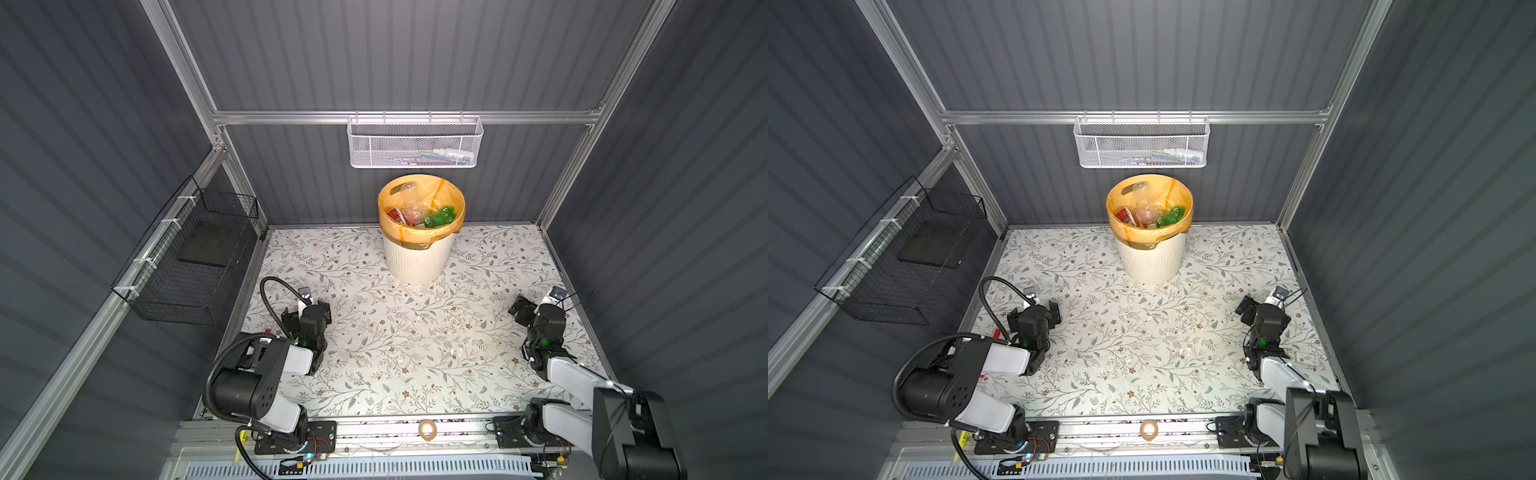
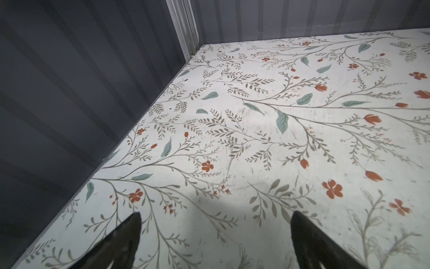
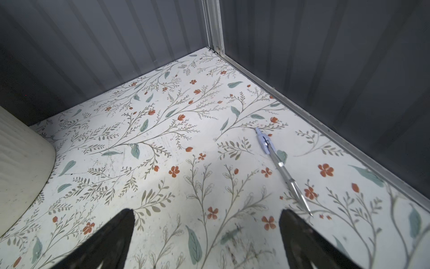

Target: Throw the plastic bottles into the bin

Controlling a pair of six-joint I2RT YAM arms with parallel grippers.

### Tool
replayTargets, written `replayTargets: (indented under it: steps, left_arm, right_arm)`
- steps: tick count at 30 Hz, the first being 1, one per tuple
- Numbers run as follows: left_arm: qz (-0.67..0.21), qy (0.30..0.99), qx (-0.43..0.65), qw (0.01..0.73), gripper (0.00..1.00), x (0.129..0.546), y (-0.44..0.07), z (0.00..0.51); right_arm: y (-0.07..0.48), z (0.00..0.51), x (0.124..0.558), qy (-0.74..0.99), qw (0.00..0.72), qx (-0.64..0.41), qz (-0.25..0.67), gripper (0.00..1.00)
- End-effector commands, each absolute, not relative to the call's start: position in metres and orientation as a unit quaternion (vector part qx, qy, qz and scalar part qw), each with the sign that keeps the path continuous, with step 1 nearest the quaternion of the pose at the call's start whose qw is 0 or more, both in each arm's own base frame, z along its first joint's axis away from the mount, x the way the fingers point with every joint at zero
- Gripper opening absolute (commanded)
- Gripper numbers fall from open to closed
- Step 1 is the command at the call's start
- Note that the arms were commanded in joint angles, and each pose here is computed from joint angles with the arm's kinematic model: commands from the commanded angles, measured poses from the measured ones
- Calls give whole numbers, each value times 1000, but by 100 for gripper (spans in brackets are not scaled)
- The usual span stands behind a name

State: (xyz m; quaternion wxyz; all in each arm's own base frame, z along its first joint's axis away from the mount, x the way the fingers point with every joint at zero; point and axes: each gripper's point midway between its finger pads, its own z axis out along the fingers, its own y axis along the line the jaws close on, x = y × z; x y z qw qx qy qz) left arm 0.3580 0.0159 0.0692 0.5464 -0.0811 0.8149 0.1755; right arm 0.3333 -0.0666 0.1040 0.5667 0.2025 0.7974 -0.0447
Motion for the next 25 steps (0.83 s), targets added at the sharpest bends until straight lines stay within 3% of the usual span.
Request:
replayTargets:
  steps: [1,6,10,25]
  left_arm:
    - [148,777,-70,608,100,389,10,96]
    - [129,803,-51,579,100,397,7,77]
    - [116,828,-58,546,100,411,13,67]
    - [112,823,-60,554,100,412,15,69]
  right_arm:
    - [-58,142,362,766,626,141,-44,99]
    - [-43,129,373,748,657,92,-17,99]
    - [-41,124,380,767,636,89,-14,99]
    - [-40,121,380,775,626,90,-13,99]
